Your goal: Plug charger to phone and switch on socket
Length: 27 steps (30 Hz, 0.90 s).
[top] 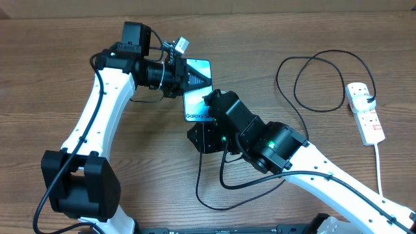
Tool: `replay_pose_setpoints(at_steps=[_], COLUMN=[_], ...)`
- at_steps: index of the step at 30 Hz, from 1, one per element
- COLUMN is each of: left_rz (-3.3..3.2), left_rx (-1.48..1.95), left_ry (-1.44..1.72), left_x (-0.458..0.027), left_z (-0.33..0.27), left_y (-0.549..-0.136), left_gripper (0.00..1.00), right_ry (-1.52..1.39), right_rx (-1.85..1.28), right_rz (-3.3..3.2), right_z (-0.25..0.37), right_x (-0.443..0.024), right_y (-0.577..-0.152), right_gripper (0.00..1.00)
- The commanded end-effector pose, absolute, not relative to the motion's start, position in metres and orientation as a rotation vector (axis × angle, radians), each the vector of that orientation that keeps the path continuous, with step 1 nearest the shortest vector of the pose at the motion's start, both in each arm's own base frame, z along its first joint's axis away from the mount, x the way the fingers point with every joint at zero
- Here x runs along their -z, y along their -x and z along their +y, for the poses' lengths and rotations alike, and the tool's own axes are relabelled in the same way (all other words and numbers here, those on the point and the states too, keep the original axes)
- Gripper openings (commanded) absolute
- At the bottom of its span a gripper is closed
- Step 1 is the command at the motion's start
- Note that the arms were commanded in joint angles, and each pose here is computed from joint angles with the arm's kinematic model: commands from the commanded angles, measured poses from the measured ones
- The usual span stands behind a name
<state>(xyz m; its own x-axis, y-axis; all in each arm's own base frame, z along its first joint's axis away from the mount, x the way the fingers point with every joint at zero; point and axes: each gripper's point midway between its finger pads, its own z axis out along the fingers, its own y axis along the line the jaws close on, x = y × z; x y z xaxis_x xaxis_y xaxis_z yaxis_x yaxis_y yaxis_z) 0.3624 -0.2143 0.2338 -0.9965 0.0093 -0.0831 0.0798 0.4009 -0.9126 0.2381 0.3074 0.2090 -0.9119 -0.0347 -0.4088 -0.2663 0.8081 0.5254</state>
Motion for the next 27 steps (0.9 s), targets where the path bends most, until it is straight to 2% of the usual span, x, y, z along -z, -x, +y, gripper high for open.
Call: replay_pose_setpoints(at_steps=[1, 3, 5, 21, 25, 27], left_rz=[2.547, 2.547, 2.547, 2.549, 2.549, 2.549], left_rx=[1.748, 1.748, 1.747, 1.724, 1.724, 1.724], left_ry=[-0.085, -0.085, -0.086, -0.089, -0.089, -0.089], left_x=[-0.2451, -0.2451, -0.245, -0.2433, -0.2432, -0.2432], left_z=[-0.2171, -0.2171, -0.2171, -0.2164, -0.2164, -0.2164], left_y=[-0.3585, -0.3585, -0.3586, -0.3605, -0.3605, -0.3605], left_gripper=[0.04, 0.04, 0.04, 0.04, 0.04, 0.04], right_ry=[0.212, 0.212, 0.215, 0.228, 0.228, 0.228], right_rx=[-0.82, -0.82, -0.824, -0.841, -0.841, -0.841], right_rz=[2.573, 2.574, 2.575, 2.598, 2.598, 2.597], right_z=[0.3081, 0.308, 0.3085, 0.3082, 0.3082, 0.3083], right_x=[-0.2175, -0.2174, -0.2175, -0.2167, -0.2167, -0.2168], right_y=[-0.245, -0.245, -0.2443, -0.2382, -0.2383, -0.2383], right_gripper=[0.43, 0.4, 0.33, 0.31, 0.18, 0.15])
